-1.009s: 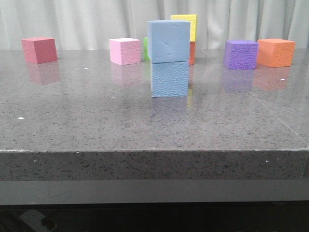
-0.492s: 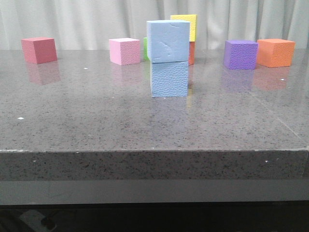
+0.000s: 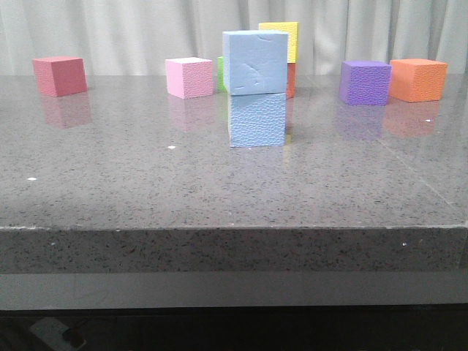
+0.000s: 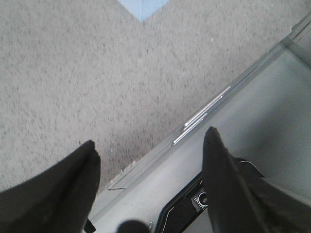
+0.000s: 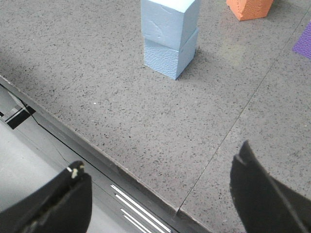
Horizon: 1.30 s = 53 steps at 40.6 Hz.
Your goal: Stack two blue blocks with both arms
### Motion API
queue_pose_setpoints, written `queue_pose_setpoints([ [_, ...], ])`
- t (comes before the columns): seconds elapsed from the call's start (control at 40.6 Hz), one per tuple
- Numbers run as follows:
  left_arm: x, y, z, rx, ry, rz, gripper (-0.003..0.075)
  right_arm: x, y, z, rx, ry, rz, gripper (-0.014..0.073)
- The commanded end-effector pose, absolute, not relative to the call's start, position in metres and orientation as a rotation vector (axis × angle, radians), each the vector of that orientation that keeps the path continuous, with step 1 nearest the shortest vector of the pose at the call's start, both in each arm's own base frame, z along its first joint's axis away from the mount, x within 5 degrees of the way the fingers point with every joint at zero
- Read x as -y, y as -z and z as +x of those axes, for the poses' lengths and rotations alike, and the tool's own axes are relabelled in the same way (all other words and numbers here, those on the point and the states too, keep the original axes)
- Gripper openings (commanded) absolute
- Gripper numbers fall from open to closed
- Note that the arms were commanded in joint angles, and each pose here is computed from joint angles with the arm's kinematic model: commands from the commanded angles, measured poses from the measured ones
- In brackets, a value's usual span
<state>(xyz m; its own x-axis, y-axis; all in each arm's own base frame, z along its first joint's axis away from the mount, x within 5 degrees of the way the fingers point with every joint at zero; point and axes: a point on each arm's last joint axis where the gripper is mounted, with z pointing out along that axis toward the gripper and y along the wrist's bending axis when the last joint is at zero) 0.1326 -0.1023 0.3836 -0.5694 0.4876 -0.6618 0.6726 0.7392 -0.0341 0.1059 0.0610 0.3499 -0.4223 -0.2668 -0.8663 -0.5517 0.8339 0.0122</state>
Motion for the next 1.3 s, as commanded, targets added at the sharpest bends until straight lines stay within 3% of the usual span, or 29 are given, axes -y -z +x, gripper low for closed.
queue_pose_setpoints([
  [0.0, 0.097, -0.386, 0.122, -2.193, 0.417, 0.818, 0.0438, -0.061, -0.363, 0.108, -1.95, -0.368, -0.568, 0.0588],
  [0.049, 0.094, -0.379, 0.118, -2.192, 0.417, 0.815, 0.0428, -0.061, -0.363, 0.108, -1.953, -0.369, -0.57, 0.0562],
  [0.123, 0.091, -0.372, 0.113, -2.194, 0.41, 0.815, 0.0364, -0.061, -0.362, 0.108, -1.959, -0.368, -0.573, 0.0454],
  [0.221, 0.09, -0.366, 0.112, -2.188, 0.411, 0.81, 0.0232, -0.061, -0.36, 0.106, -1.978, -0.369, -0.583, 0.0196],
  [0.295, 0.089, -0.364, 0.112, -2.201, 0.408, 0.815, 0.014, -0.061, -0.36, 0.106, -1.985, -0.37, -0.586, 0.0053],
  [0.467, 0.09, -0.364, 0.112, -2.203, 0.408, 0.815, 0.0013, -0.061, -0.36, 0.106, -1.986, -0.37, -0.587, -0.0132],
  [0.541, 0.09, -0.364, 0.112, -2.202, 0.408, 0.815, -0.0019, -0.061, -0.36, 0.106, -1.986, -0.37, -0.587, -0.0127],
  [0.91, 0.068, -0.362, 0.094, -2.109, 0.402, 0.701, -0.002, -0.061, -0.36, 0.106, -1.987, -0.37, -0.587, -0.0128],
  [1.082, 0.033, -0.354, 0.069, -1.894, 0.253, 0.466, -0.002, -0.061, -0.36, 0.106, -1.987, -0.37, -0.587, -0.0128],
  [1.279, 0.012, -0.317, 0.05, -1.598, 0.108, 0.231, -0.002, -0.061, -0.36, 0.106, -1.987, -0.37, -0.587, -0.0128],
])
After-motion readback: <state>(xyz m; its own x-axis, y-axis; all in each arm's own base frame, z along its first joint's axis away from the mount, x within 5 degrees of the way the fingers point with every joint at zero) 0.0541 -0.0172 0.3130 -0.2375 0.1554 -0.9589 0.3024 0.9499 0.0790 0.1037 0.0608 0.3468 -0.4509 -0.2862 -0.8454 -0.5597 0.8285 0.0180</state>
